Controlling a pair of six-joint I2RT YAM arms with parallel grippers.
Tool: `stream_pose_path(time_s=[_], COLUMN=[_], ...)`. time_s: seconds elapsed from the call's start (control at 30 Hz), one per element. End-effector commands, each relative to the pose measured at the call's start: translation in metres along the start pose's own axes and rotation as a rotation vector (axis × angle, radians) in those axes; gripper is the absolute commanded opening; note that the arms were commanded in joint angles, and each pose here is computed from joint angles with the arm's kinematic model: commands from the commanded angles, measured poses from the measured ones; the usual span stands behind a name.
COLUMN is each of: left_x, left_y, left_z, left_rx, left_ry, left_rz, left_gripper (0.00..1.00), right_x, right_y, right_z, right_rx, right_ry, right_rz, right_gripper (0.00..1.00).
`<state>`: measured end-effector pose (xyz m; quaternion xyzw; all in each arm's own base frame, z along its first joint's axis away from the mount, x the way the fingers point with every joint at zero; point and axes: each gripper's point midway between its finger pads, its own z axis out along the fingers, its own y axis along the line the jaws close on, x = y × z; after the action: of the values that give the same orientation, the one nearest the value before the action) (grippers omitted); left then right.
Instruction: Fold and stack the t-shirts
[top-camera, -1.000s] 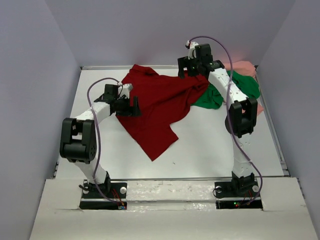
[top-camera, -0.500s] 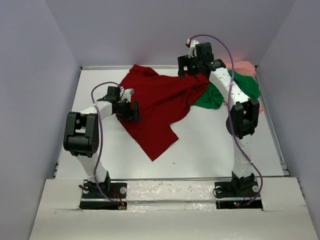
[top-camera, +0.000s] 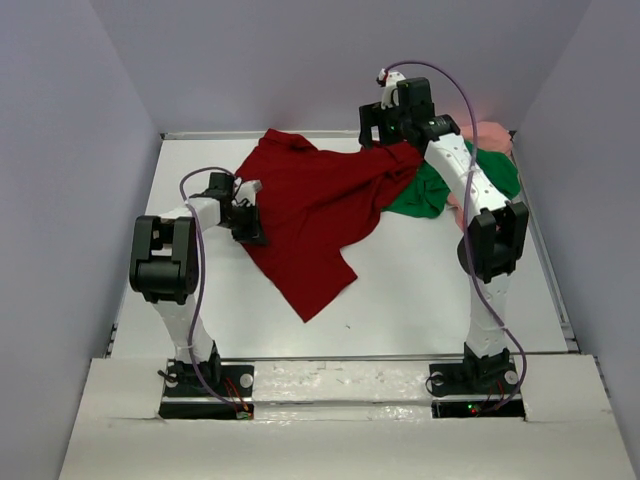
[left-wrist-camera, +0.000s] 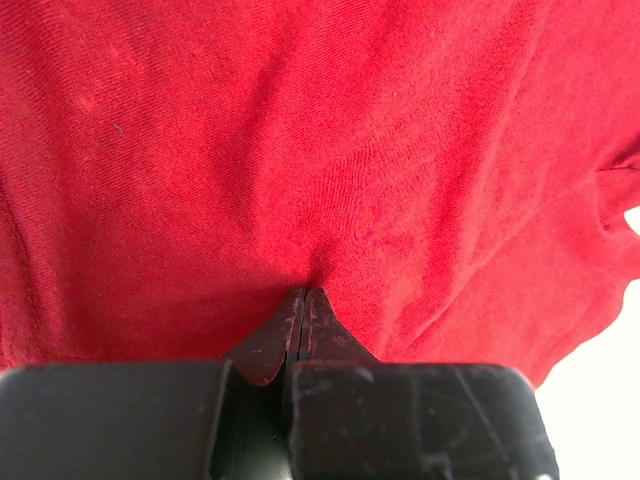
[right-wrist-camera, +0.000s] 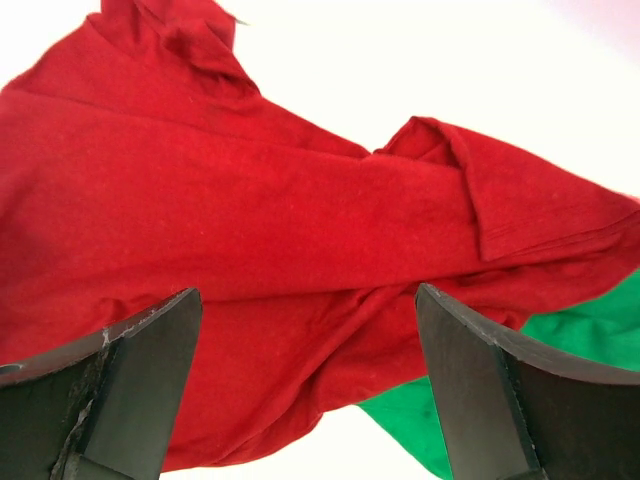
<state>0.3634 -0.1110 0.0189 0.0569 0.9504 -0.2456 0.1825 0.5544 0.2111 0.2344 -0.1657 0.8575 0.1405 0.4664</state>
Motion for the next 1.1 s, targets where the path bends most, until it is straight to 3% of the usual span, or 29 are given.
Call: stream_pose_path(time_s=[0.0, 0.83, 0.97, 1.07], left_x=[0.049, 0.026, 0.026, 0.014], left_y=[0.045, 0.181, 0.206, 0.202], left_z=[0.013, -0.130, -0.153, -0.158], left_rx=[-0.129, -0.437, -0.474, -0.436], left_ry=[0.166, -0.005, -0.044, -0.086], left_rz=[-0.058, -0.177, -0.206, -0.192], left_gripper=[0.00, 0.00, 0.00, 0.00], right_x=[-0.043, -0.045, -0.026, -0.004], right_y=[0.007, 0.013, 0.016, 0.019], right_z=[-0.043, -0.054, -0.039, -0.026], right_rx=[0.008, -0.015, -0.038, -0.063], right_ry=[-0.111, -0.120, -0.069, -0.008], right_rz=[-0.032, -0.011, 0.021, 0.049], right_gripper=[0.92, 0.92, 0.92, 0.92])
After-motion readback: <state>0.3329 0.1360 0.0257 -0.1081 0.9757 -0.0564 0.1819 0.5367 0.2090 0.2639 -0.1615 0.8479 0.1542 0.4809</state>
